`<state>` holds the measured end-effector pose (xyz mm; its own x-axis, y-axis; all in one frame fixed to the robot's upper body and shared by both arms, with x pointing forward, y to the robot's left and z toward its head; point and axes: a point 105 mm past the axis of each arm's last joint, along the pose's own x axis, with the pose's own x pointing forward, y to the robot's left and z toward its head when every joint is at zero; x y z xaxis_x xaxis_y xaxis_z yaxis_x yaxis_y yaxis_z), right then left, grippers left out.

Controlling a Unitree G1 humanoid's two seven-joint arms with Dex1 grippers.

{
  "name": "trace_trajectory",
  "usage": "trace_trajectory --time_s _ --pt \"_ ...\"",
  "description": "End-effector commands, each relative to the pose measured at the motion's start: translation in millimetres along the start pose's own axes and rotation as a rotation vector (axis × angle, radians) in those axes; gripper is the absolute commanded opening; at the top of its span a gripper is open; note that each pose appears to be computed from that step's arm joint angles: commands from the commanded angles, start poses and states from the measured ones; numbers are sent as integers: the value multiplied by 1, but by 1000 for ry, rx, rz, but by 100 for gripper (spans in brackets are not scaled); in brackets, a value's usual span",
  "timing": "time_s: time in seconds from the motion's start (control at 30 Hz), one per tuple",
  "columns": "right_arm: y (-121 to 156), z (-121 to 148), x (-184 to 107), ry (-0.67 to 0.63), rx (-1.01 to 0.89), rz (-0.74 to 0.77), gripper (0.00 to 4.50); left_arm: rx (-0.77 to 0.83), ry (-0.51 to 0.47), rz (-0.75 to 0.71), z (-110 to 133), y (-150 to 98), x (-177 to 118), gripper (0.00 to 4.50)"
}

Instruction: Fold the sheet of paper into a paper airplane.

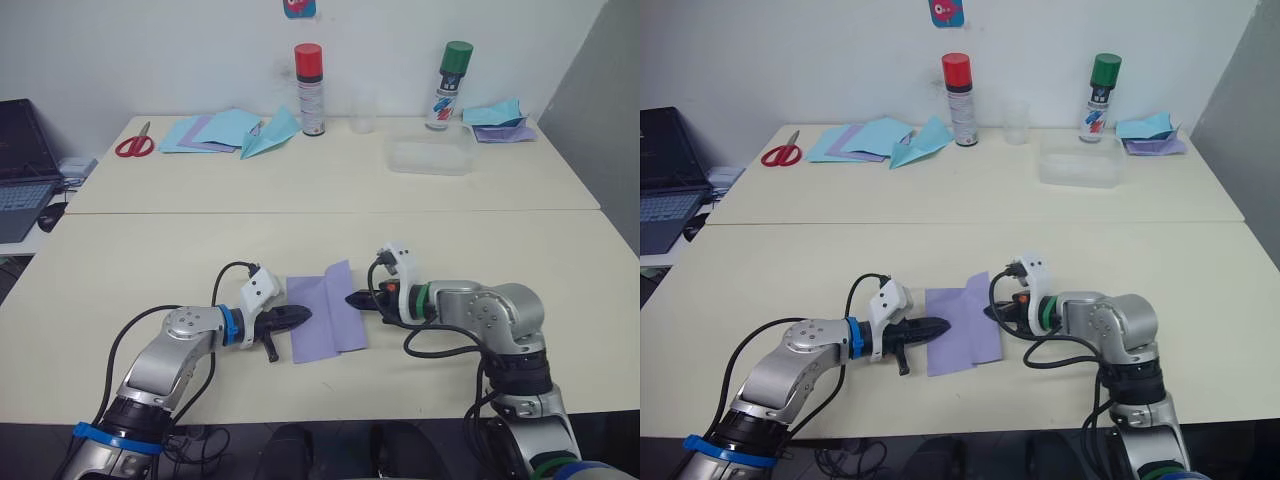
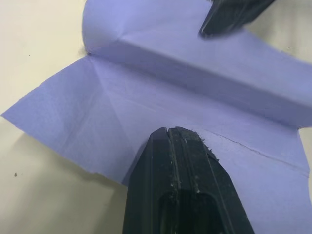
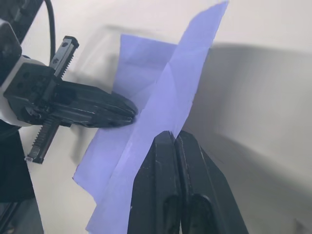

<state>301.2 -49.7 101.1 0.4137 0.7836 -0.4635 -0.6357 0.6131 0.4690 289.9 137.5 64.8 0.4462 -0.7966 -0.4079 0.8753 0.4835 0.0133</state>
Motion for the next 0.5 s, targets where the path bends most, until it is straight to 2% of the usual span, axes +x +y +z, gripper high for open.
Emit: trace_trajectory --time_s 0.03,0.5 --pt "2 5 -11 -23 -14 -4 4 5 35 4 -9 2 5 0" --pt "-11 -17 -28 28 13 -61 4 82 49 -51 -8 -2 9 0"
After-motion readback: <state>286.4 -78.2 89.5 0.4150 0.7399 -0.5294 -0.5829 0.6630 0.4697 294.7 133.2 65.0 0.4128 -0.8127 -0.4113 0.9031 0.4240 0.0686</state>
